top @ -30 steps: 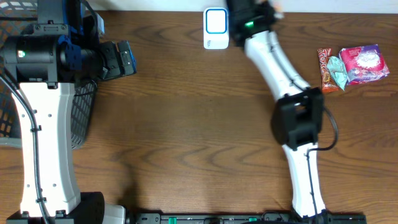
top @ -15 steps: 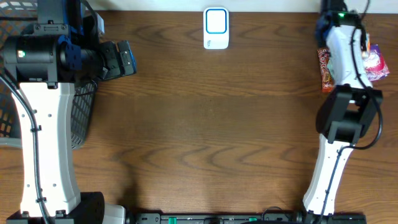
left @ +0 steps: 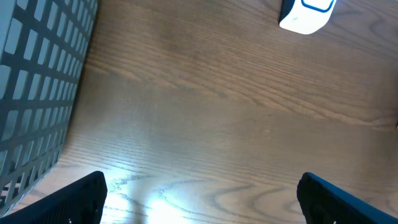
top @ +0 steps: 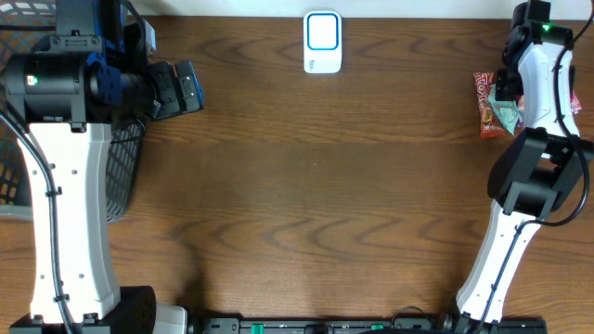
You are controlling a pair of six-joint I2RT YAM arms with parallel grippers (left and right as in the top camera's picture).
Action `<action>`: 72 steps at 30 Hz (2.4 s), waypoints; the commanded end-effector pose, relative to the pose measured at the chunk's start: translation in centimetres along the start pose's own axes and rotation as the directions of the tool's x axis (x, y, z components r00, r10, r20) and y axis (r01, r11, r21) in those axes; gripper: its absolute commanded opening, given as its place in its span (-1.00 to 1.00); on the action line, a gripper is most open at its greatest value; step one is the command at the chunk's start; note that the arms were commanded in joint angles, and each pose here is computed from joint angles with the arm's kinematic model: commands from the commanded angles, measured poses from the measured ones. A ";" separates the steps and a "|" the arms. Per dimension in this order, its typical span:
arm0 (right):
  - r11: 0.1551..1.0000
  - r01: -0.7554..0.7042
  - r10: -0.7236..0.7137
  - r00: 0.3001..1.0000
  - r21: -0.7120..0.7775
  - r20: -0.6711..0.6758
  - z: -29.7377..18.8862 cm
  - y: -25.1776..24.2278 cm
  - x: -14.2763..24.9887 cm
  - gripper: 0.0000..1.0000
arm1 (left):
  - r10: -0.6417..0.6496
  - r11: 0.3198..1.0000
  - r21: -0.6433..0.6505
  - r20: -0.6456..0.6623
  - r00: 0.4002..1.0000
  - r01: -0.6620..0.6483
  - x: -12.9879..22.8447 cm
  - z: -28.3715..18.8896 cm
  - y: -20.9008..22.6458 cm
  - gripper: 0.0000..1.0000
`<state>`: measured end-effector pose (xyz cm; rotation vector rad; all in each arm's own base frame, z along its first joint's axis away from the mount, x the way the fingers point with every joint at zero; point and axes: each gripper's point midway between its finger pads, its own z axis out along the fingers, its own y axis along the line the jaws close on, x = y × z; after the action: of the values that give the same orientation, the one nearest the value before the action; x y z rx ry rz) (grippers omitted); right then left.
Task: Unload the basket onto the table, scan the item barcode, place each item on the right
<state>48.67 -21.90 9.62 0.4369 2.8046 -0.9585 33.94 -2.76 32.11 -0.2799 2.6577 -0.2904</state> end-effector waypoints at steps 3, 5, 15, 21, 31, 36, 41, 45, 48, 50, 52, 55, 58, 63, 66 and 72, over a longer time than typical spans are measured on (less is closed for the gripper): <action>0.990 -0.138 0.140 0.988 -0.031 0.072 -5.1 -1.6 -0.6 0.99 | -0.005 1.000 0.006 -0.015 1.000 0.005 0.1 0.4 -0.1 0.96; 0.982 -0.184 0.188 0.978 -0.043 0.095 -7.5 -2.8 -0.4 0.98 | -0.005 1.000 0.005 -0.015 1.000 0.005 0.1 0.4 -0.1 0.96; 0.892 -0.127 0.211 0.966 -0.434 0.151 -20.6 -2.9 3.2 0.99 | -0.005 1.000 0.006 -0.015 1.000 0.005 0.1 0.4 -0.1 0.96; 0.870 -0.047 0.163 0.967 -0.491 0.196 -26.5 -3.8 7.3 0.98 | -0.005 1.000 0.006 -0.015 1.000 0.005 0.1 0.4 -0.1 0.96; 0.839 0.124 0.098 0.923 -0.529 0.371 -35.8 -6.0 15.1 0.99 | -0.005 1.000 0.006 -0.015 1.000 0.005 0.1 0.4 -0.1 0.96; 0.797 0.186 0.143 0.866 -0.574 0.480 -39.7 -8.1 19.5 0.98 | -0.005 1.000 0.006 -0.015 1.000 0.005 0.1 0.4 -0.1 0.96; 0.767 0.192 0.184 0.849 -0.613 0.496 -40.1 -9.5 24.2 0.99 | -0.005 1.000 0.006 -0.015 1.000 0.005 0.1 0.4 -0.1 0.96; 0.697 0.243 0.157 0.866 -0.675 0.474 -39.2 -8.4 28.3 0.99 | -0.005 1.000 0.006 -0.015 1.000 0.005 0.1 0.4 -0.1 0.96; 0.655 0.267 0.129 0.883 -0.707 0.452 -38.0 -7.3 31.3 0.99 | -0.005 1.000 0.006 -0.015 1.000 0.005 0.1 0.4 -0.1 0.96; 0.646 0.271 0.118 0.888 -0.714 0.444 -37.2 -6.9 32.7 0.98 | -0.005 1.000 0.006 -0.015 1.000 0.005 0.1 0.4 -0.1 0.95; 0.647 0.270 0.112 0.892 -0.713 0.439 -36.4 -6.8 33.6 0.98 | -0.005 1.000 0.006 -0.015 1.000 0.005 0.1 0.4 -0.1 0.96; 0.646 0.270 0.111 0.892 -0.714 0.439 -35.8 -6.7 34.6 0.99 | -0.005 1.000 0.006 -0.015 1.000 0.005 0.1 0.4 -0.1 0.96; 0.646 0.271 0.117 0.889 -0.713 0.444 -35.7 -6.9 34.9 0.98 | -0.005 1.000 0.006 -0.015 1.000 0.005 0.1 0.4 -0.1 0.96; 0.646 0.271 0.118 0.888 -0.713 0.444 -35.7 -6.9 34.9 0.98 | -0.005 1.000 0.006 -0.015 1.000 0.005 0.1 0.4 -0.1 0.96; 0.646 0.271 0.118 0.888 -0.713 0.444 -35.7 -6.9 34.9 0.98 | -0.005 1.000 0.006 -0.015 1.000 0.005 0.1 0.4 -0.1 0.96; 0.646 0.271 0.118 0.888 -0.713 0.444 -35.7 -6.9 34.9 0.99 | -0.005 1.000 0.006 -0.015 1.000 0.005 0.1 0.4 -0.1 0.95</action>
<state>12.00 2.57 33.76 -0.0463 2.4596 0.1743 33.93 -2.75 32.11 -0.2801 2.6581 -0.2899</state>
